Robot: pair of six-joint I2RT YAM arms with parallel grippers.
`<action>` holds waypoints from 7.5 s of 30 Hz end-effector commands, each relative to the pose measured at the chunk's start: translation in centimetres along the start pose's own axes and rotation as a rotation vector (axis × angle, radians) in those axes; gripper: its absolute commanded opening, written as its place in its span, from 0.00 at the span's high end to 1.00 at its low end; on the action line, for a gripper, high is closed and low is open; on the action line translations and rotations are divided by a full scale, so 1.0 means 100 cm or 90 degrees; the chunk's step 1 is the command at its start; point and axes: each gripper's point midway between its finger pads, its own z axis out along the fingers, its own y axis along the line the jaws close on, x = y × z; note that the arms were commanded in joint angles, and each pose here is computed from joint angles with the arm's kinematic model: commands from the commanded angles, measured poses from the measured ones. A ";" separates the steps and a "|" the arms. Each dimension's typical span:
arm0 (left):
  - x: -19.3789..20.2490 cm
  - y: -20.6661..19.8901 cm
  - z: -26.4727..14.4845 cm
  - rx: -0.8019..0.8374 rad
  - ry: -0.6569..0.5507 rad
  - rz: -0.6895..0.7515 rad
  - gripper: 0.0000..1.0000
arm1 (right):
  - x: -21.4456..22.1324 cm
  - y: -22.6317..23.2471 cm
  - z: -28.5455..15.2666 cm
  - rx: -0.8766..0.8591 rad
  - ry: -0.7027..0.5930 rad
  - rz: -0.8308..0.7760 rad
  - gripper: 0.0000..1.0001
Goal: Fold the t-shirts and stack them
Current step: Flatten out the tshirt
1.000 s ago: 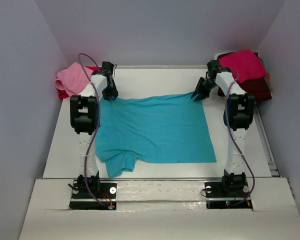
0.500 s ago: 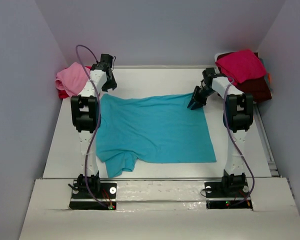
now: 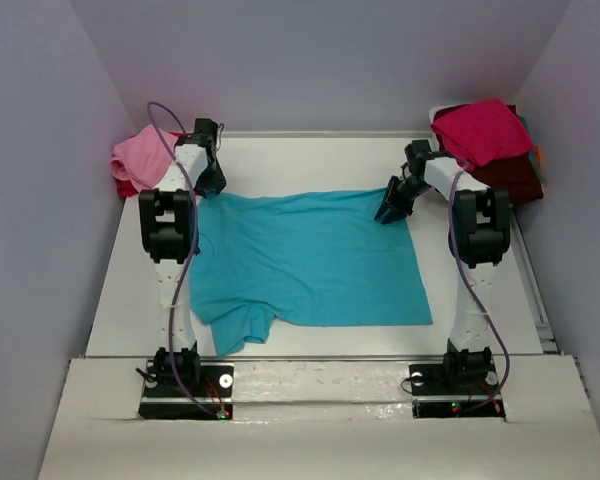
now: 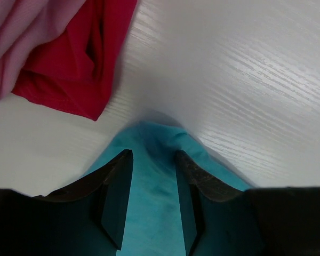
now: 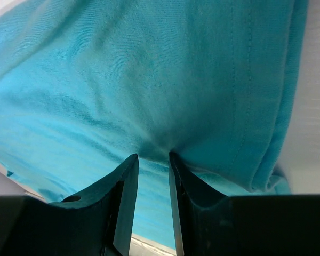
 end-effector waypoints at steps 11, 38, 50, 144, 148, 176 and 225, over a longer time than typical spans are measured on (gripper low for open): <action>0.003 -0.004 0.005 0.017 0.021 0.005 0.74 | 0.005 -0.004 -0.001 0.014 -0.010 -0.026 0.64; 0.022 0.003 -0.140 0.123 -0.017 -0.006 0.94 | 0.017 -0.017 -0.011 0.050 -0.005 -0.030 0.64; 0.131 -0.017 -0.164 0.193 0.085 0.043 0.94 | 0.018 -0.013 -0.026 0.051 -0.021 -0.036 0.64; 0.161 0.009 -0.121 0.106 0.065 0.068 0.94 | 0.019 -0.015 -0.025 0.050 -0.023 -0.040 0.64; 0.139 0.003 -0.120 0.093 0.043 0.070 0.94 | 0.019 -0.017 -0.022 0.056 -0.022 -0.039 0.64; -0.083 -0.002 -0.110 0.033 -0.186 -0.011 0.94 | 0.023 -0.034 -0.011 0.095 -0.009 -0.027 0.64; 0.004 -0.017 -0.137 0.202 -0.066 -0.028 0.14 | -0.075 0.030 -0.049 0.041 -0.186 -0.017 0.65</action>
